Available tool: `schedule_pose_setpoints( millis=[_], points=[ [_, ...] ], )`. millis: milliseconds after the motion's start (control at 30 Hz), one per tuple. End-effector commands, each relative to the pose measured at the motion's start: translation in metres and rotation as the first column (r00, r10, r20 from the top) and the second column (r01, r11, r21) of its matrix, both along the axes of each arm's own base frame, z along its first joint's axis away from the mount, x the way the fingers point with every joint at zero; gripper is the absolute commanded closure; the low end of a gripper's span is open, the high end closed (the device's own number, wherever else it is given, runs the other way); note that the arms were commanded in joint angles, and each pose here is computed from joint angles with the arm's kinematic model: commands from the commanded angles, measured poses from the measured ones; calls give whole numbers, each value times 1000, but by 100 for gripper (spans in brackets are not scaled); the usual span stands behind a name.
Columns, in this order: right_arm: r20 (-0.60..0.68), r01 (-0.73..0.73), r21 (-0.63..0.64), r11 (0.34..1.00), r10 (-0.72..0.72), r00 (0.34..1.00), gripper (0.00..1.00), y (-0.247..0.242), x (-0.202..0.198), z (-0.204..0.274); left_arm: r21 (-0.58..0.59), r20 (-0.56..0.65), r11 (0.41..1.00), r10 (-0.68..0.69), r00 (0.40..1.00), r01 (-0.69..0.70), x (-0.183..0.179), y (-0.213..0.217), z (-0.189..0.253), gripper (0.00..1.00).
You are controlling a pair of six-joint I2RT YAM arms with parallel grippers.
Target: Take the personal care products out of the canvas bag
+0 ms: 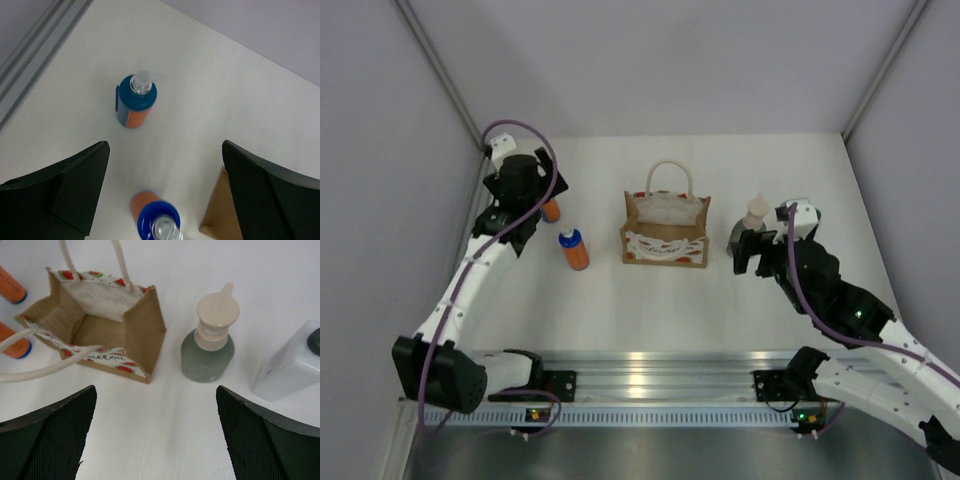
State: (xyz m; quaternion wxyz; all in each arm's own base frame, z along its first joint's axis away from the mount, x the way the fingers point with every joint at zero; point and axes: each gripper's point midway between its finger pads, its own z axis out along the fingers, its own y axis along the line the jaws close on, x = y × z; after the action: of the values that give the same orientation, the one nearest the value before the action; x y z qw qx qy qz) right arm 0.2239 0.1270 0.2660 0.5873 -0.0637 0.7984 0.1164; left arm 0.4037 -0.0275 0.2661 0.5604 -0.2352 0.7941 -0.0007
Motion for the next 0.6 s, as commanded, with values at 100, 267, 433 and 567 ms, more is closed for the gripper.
schedule_pose_setpoints(
  millis=[100,267,433,567],
  points=[
    [66,198,-38,979,-195,979,1,-49,-1,29,-61,-67,988,-149,987,145,-94,-8,25,2],
    [51,210,-76,975,-207,977,1,-63,-11,17,107,-104,988,-104,989,115,-149,28,45,2],
    [57,245,-62,968,-241,969,1,-79,-21,20,193,-63,976,-86,994,96,-185,47,53,2],
    [74,270,-75,960,-264,962,1,-92,-27,21,171,0,977,-126,992,124,-207,45,49,2]
  ],
)
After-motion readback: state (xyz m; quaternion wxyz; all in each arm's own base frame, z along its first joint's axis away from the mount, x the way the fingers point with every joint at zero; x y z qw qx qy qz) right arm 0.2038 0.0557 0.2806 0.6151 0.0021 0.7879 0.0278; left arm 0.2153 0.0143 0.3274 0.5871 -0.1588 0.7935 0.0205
